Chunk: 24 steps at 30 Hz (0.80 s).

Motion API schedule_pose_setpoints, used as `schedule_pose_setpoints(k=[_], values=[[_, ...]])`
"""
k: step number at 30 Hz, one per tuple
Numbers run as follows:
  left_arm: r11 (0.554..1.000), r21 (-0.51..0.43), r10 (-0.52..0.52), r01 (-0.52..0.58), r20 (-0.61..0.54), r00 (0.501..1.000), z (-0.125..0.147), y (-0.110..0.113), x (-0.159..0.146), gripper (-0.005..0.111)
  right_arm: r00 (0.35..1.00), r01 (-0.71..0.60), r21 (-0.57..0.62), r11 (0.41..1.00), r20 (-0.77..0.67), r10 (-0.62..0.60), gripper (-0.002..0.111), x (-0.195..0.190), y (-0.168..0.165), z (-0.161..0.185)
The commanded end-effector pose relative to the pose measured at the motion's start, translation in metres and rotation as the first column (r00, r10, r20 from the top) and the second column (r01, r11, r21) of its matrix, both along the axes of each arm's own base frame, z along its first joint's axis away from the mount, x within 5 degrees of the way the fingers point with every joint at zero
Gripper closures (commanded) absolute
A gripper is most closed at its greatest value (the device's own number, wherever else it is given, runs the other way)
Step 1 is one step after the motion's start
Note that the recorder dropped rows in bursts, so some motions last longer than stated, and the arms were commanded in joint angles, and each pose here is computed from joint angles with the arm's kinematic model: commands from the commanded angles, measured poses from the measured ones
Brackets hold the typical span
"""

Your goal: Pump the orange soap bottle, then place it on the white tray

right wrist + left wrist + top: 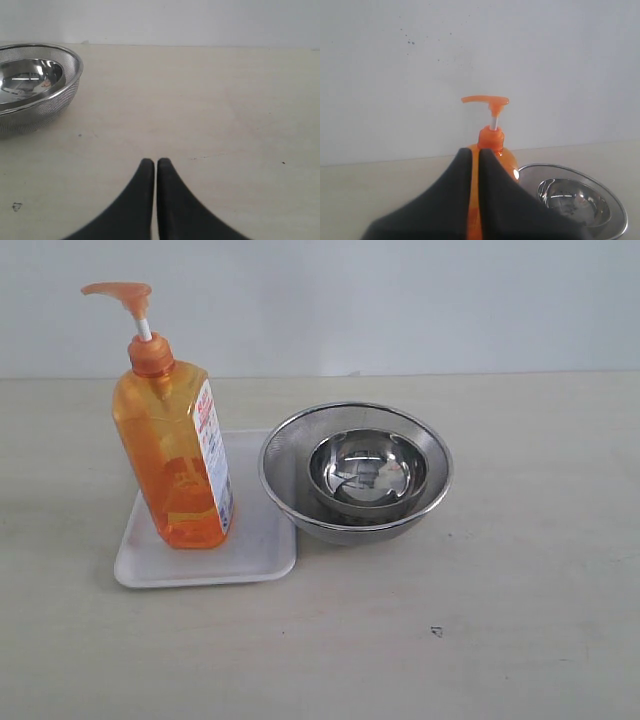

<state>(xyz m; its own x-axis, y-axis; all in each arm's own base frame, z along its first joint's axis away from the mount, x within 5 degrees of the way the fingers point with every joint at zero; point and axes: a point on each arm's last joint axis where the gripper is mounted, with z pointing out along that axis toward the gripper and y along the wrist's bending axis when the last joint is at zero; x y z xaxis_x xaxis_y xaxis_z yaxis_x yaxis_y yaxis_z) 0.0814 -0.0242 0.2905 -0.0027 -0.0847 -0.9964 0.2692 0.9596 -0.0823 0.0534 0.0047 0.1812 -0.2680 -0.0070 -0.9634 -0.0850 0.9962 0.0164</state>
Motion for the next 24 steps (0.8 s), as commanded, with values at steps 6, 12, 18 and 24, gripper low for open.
schedule_pose_setpoints(k=[6, 12, 18, 24], values=[[1.0, -0.009, -0.009, 0.009, -0.004, 1.0, -0.0018, -0.0007, -0.0011, 0.102, 1.0, -0.01, -0.053, 0.999, 0.013, 0.011, 0.108, -0.0003, -0.0003, 0.0005], [1.0, -0.009, -0.009, 0.009, -0.004, 1.0, -0.0018, -0.0007, -0.0011, 0.102, 1.0, -0.01, -0.05, 0.999, 0.014, 0.01, 0.108, -0.0002, -0.0003, 0.0006], [1.0, -0.009, -0.009, 0.009, -0.004, 1.0, -0.0018, -0.0007, -0.0011, 0.102, 1.0, -0.009, -0.048, 0.999, 0.014, 0.01, 0.108, -0.0002, -0.0003, 0.0006], [1.0, -0.009, -0.009, 0.009, -0.004, 1.0, -0.0018, -0.0007, -0.0011, 0.102, 1.0, -0.009, -0.048, 0.999, 0.014, 0.01, 0.108, -0.0002, -0.0003, 0.0006]])
